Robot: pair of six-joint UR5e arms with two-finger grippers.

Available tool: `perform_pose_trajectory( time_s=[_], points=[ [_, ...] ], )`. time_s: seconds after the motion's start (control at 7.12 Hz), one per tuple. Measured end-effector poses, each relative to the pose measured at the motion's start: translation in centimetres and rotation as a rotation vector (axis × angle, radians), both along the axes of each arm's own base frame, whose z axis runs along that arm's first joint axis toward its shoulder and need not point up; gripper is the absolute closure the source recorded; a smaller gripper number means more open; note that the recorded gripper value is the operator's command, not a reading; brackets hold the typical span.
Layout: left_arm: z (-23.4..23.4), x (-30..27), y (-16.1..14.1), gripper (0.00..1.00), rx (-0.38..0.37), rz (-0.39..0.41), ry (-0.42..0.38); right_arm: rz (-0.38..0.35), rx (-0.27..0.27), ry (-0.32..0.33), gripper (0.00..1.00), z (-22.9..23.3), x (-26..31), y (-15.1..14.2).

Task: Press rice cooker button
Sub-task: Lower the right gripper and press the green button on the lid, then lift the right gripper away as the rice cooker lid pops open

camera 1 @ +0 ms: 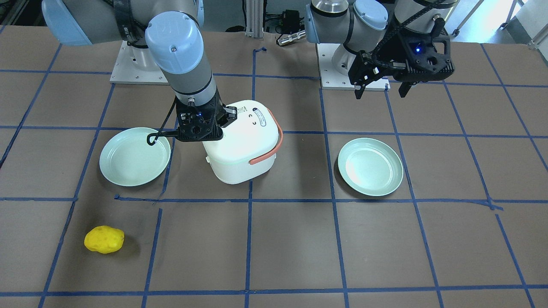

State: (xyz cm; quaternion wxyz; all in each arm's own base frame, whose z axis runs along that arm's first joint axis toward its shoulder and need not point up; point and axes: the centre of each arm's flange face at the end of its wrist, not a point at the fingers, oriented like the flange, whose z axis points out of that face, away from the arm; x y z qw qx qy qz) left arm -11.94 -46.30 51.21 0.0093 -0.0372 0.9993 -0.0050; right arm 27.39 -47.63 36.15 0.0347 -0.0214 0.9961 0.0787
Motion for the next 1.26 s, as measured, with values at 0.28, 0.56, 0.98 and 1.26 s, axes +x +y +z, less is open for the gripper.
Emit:
perform_pose_trajectory(
  time_s=[0.28, 0.56, 0.98, 1.26],
  points=[
    [0.0, 0.0, 0.0, 0.0, 0.0, 0.0, 0.0, -0.001, 0.001, 0.0, 1.0, -0.1, 0.0, 0.0],
    [0.0, 0.0, 0.0, 0.0, 0.0, 0.0, 0.0, 0.0, 0.008, 0.001, 1.0, -0.5, 0.0, 0.1],
    [0.0, 0.0, 0.0, 0.0, 0.0, 0.0, 0.0, -0.007, 0.003, -0.003, 1.0, -0.6, 0.0, 0.1],
    [0.0, 0.0, 0.0, 0.0, 0.0, 0.0, 0.0, -0.053, -0.032, -0.014, 0.84, 2.4, 0.2, -0.5]
  ],
)
